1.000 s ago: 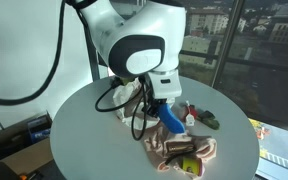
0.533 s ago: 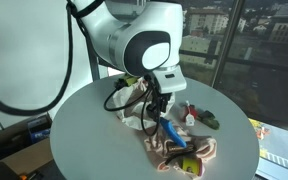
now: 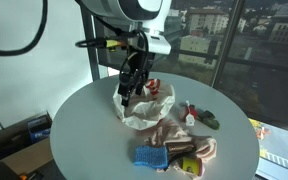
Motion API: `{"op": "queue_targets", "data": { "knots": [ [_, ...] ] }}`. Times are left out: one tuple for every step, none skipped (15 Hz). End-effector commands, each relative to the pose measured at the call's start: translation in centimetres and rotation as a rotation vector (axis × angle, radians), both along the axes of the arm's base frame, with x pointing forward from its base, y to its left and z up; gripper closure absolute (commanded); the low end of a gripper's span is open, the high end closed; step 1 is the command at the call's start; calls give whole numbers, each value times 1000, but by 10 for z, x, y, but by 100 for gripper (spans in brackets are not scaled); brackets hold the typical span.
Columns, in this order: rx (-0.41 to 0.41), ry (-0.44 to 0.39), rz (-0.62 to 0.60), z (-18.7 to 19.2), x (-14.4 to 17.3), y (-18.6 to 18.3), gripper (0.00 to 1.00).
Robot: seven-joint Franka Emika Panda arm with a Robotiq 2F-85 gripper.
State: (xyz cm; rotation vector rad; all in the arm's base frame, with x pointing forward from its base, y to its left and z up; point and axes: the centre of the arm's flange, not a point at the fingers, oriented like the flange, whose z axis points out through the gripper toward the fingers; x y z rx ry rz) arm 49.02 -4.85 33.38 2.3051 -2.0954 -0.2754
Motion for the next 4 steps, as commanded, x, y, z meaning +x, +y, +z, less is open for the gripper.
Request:
{"op": "queue_targets", "data": {
  "knots": [
    [-39,103,62,44,-2,25,0],
    [-57,115,78,49,-4,32,0],
    [-101,113,83,50,-5,39,0],
    [-148,116,75,50,-5,45,0]
  ]
}}
